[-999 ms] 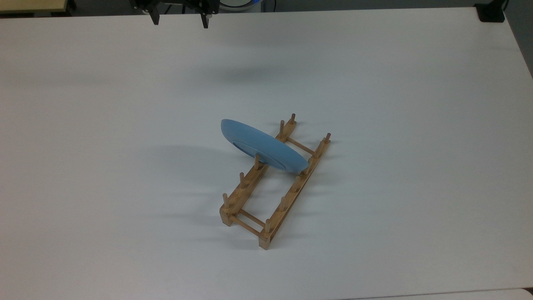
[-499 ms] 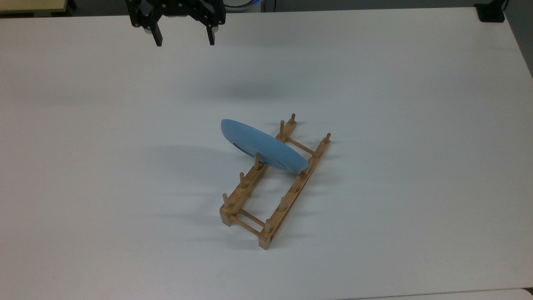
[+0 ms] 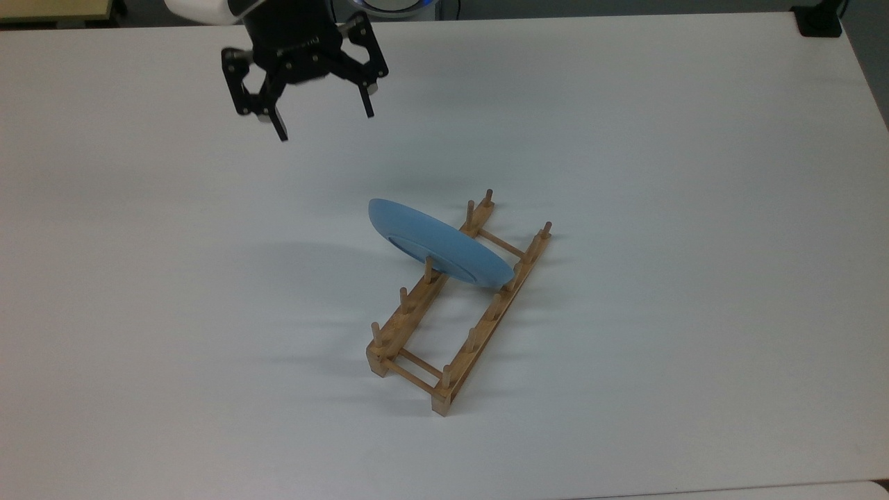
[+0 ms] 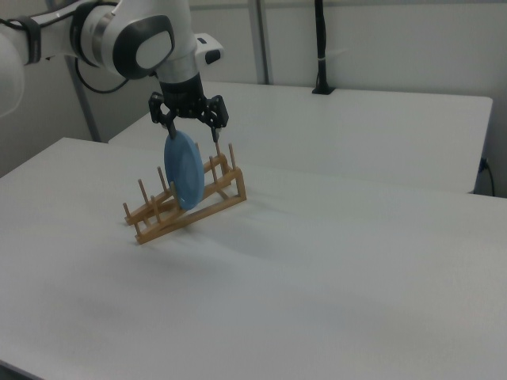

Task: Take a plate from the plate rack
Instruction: 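Move the open gripper down toward the rim of the blue plate, then lower the gripper onto the plate rim and close the fingers on it, then lift the gripped blue plate up out of the rack slots, then carry the plate away from the rack and lower it onto the table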

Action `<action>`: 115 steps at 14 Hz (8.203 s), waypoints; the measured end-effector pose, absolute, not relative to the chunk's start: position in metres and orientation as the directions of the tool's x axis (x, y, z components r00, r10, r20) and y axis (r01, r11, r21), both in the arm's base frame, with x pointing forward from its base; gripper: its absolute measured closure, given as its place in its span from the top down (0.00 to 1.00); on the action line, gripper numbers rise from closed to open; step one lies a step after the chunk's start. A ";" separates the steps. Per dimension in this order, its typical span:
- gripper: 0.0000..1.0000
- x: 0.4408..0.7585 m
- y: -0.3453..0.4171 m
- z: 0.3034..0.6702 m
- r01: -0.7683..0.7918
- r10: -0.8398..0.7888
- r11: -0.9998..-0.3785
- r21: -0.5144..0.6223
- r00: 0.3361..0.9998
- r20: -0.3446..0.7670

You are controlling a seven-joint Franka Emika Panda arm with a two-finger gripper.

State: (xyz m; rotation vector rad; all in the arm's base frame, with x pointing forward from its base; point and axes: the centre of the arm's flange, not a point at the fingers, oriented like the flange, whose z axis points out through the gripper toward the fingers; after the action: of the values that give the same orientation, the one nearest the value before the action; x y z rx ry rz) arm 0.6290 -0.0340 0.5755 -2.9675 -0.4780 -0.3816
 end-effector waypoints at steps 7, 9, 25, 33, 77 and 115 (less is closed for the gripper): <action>1.00 0.656 0.007 0.549 0.439 0.415 -0.898 -0.010 0.855 0.312; 1.00 0.669 0.022 0.531 0.451 0.428 -0.892 0.008 0.842 0.329; 0.74 0.690 0.060 0.499 0.495 0.492 -0.865 0.088 0.799 0.344; 0.59 0.689 0.065 0.516 0.489 0.494 -0.865 0.112 0.792 0.359; 0.07 0.665 0.110 0.521 0.467 0.627 -0.736 0.490 0.743 0.235; 0.16 0.642 -0.218 0.316 -0.036 -0.041 -0.979 -0.198 0.999 0.018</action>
State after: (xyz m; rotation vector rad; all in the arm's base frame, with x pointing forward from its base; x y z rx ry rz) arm 0.6420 -0.2180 0.3159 -2.9417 0.0572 -0.0329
